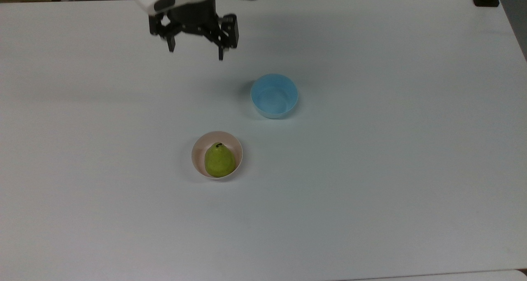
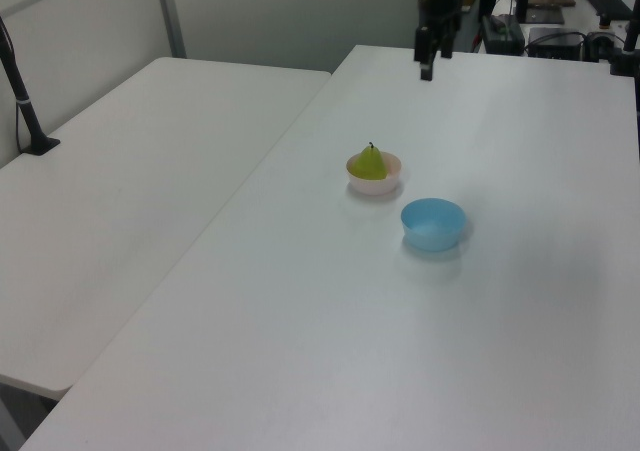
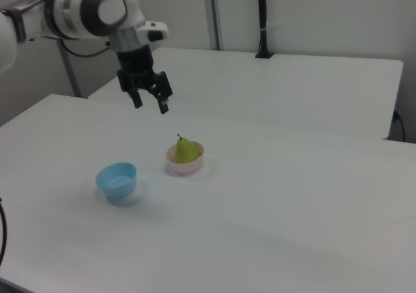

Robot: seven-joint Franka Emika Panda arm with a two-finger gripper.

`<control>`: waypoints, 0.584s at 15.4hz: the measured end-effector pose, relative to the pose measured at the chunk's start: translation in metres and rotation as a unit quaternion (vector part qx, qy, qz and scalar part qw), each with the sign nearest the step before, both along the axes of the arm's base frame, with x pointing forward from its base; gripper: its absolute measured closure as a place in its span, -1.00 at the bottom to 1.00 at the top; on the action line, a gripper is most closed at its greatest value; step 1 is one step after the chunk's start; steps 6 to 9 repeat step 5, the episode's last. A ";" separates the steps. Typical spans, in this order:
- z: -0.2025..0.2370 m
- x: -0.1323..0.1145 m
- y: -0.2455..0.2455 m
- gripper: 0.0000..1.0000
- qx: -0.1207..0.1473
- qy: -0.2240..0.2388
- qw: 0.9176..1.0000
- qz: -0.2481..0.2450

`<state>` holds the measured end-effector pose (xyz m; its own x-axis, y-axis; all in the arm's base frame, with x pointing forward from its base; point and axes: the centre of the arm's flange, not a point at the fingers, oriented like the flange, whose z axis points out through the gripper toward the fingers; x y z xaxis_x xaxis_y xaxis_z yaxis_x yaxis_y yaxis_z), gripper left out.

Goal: Place the pear in the bowl

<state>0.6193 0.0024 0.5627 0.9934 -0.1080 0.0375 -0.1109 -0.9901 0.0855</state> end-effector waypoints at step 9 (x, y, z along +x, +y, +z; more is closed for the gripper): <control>0.026 -0.041 -0.011 -1.00 0.002 -0.004 1.000 -0.013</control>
